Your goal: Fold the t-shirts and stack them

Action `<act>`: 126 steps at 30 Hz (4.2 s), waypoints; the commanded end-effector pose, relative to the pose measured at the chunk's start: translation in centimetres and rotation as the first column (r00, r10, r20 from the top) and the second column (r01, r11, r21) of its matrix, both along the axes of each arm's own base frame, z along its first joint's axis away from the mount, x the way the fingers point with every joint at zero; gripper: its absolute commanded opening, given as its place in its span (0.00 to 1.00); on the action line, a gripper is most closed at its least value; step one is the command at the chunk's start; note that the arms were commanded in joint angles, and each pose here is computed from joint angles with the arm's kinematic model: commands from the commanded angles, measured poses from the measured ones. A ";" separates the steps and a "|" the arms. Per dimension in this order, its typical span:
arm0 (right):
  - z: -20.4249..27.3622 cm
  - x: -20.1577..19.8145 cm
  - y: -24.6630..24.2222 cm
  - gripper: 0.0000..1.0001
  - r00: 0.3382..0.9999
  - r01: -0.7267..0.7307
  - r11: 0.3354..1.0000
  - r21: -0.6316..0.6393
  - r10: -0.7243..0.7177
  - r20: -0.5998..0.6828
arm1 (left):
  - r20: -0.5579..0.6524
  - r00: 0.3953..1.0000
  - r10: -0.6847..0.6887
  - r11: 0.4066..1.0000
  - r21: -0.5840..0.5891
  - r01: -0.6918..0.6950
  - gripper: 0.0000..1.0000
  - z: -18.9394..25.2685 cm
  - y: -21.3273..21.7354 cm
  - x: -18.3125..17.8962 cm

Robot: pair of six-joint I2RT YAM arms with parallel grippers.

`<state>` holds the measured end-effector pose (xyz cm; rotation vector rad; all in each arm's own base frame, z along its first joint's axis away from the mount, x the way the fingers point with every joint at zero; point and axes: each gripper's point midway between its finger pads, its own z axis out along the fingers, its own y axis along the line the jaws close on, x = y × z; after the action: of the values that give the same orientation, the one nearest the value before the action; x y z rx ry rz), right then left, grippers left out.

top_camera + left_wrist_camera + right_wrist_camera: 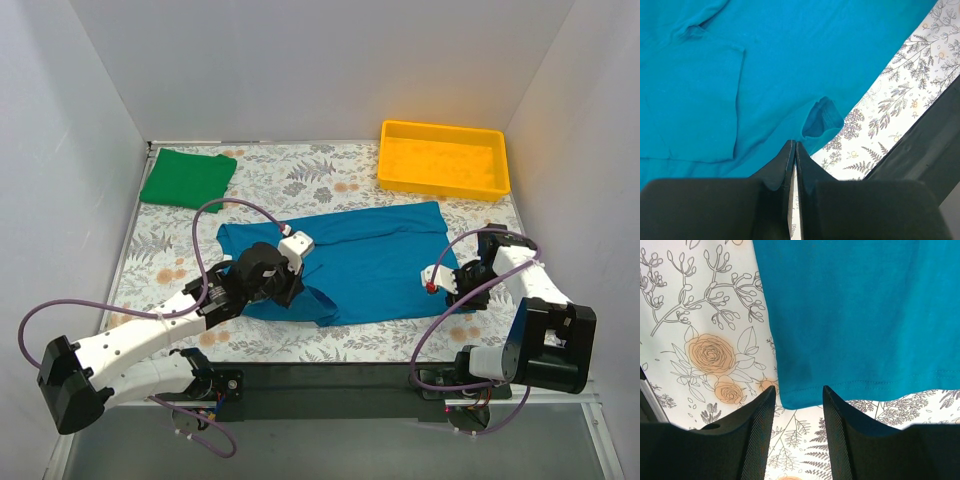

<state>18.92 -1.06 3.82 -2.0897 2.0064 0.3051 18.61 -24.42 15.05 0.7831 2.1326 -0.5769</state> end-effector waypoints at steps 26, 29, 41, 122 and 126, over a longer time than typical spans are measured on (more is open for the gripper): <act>0.0 1.6 -0.4 0.01 0.993 0.069 0.998 -0.006 -0.068 0.095 | 0.086 0.996 -0.032 0.987 -0.155 0.045 0.00 3.9 0.1 -1.3; 1.2 2.6 -0.2 0.01 0.987 0.103 0.995 0.015 -0.104 0.118 | 0.095 0.994 -0.045 0.986 -0.157 0.060 0.00 4.1 0.4 -1.6; 3.2 4.9 0.8 0.01 0.971 0.192 0.975 0.108 -0.205 0.124 | 0.148 0.988 -0.038 0.986 -0.153 0.061 0.00 4.8 1.9 -2.1; 3.1 13.8 2.3 0.01 0.917 0.399 0.879 0.262 -0.386 -0.100 | 0.137 0.709 0.691 0.718 -0.245 -0.652 0.00 7.4 12.2 8.4; 2.9 14.0 2.6 0.01 0.918 0.397 0.881 0.257 -0.382 -0.105 | 0.146 0.721 0.677 0.732 -0.230 -0.641 0.00 6.9 12.0 8.9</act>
<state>32.09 0.89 5.84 -1.5087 2.2288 0.5114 26.90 -12.02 21.34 -0.0842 1.9664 -0.2359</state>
